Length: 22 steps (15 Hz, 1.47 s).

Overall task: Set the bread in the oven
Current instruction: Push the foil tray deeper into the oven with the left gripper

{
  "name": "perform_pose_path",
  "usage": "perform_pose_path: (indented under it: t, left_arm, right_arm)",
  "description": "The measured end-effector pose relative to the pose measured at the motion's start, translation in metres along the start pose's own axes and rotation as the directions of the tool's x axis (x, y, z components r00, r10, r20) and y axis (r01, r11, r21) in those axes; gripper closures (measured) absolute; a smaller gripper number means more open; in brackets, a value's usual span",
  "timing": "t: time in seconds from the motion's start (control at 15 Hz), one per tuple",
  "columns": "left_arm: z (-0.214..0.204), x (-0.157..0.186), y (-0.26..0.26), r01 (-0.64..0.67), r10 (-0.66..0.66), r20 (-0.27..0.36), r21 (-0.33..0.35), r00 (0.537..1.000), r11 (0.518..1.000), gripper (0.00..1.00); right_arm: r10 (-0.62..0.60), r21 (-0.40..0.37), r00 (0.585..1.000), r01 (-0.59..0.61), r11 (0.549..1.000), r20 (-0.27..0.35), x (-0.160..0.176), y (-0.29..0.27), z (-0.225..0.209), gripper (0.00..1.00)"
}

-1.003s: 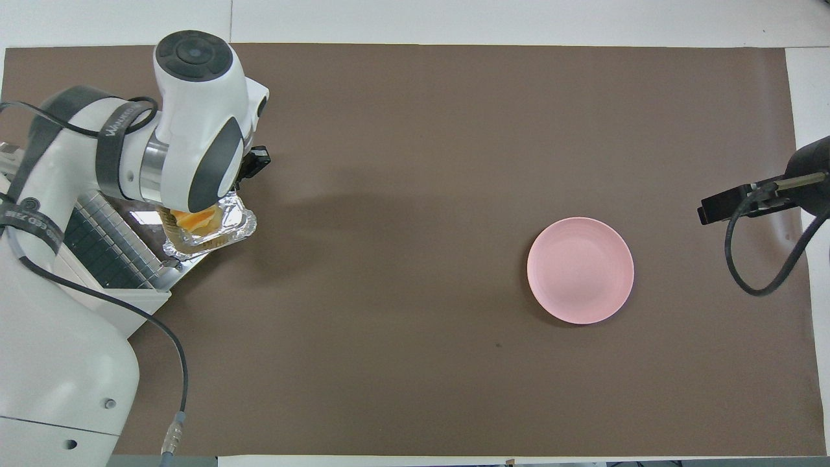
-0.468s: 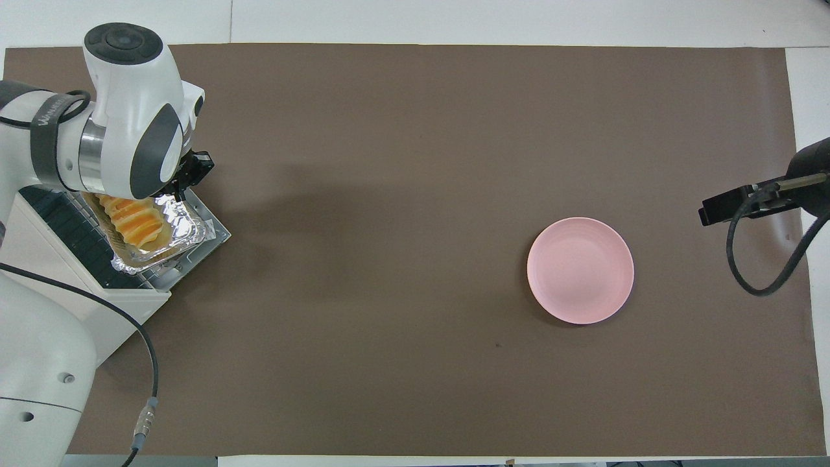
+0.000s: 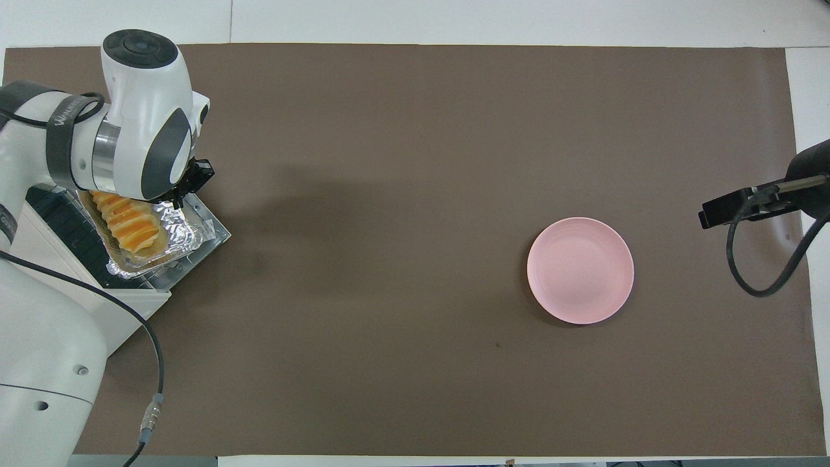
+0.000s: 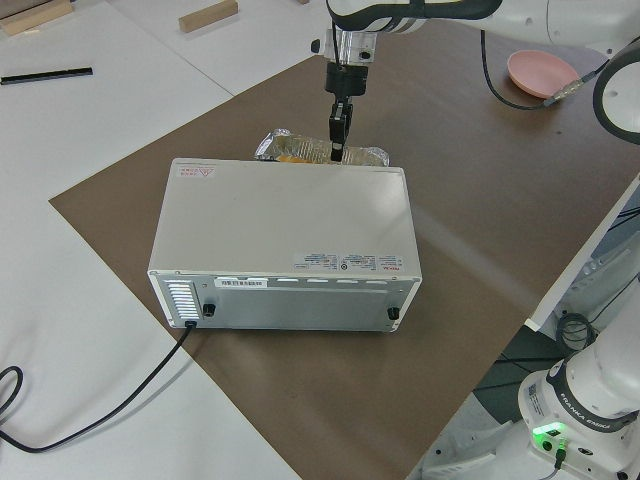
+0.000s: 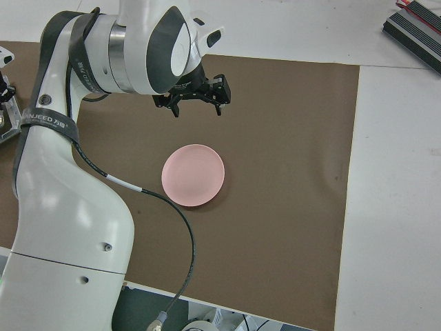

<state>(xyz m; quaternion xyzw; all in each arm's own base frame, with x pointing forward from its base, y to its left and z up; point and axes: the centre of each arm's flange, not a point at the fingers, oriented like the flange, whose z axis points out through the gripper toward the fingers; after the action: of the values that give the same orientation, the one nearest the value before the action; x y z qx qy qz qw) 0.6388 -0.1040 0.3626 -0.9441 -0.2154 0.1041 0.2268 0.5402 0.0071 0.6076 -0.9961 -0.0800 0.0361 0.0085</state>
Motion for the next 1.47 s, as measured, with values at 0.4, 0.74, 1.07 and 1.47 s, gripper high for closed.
perform_pose_path:
  t: [0.4,0.74,1.07,1.47]
  left_arm:
    - [0.009,0.02,-0.027,0.002,-0.002,0.017,0.007,1.0,1.0,0.98]
    - [0.015,0.029,-0.04,0.021,-0.022,0.026,0.006,0.999,1.0,0.98]
    - [0.023,0.043,-0.06,0.041,-0.041,0.037,-0.002,0.998,0.999,0.98]
    - [0.026,0.051,-0.071,0.04,-0.04,0.038,-0.01,0.998,0.999,0.98]
  right_arm:
    - [0.0,0.0,1.0,0.0,1.0,0.0,0.0,0.0,0.0,0.0]
    - [0.0,0.0,1.0,0.0,1.0,0.0,0.0,0.0,0.0,0.0]
    - [0.0,0.0,1.0,0.0,1.0,0.0,0.0,0.0,0.0,0.0]
    - [0.0,0.0,1.0,0.0,1.0,0.0,0.0,0.0,0.0,0.0]
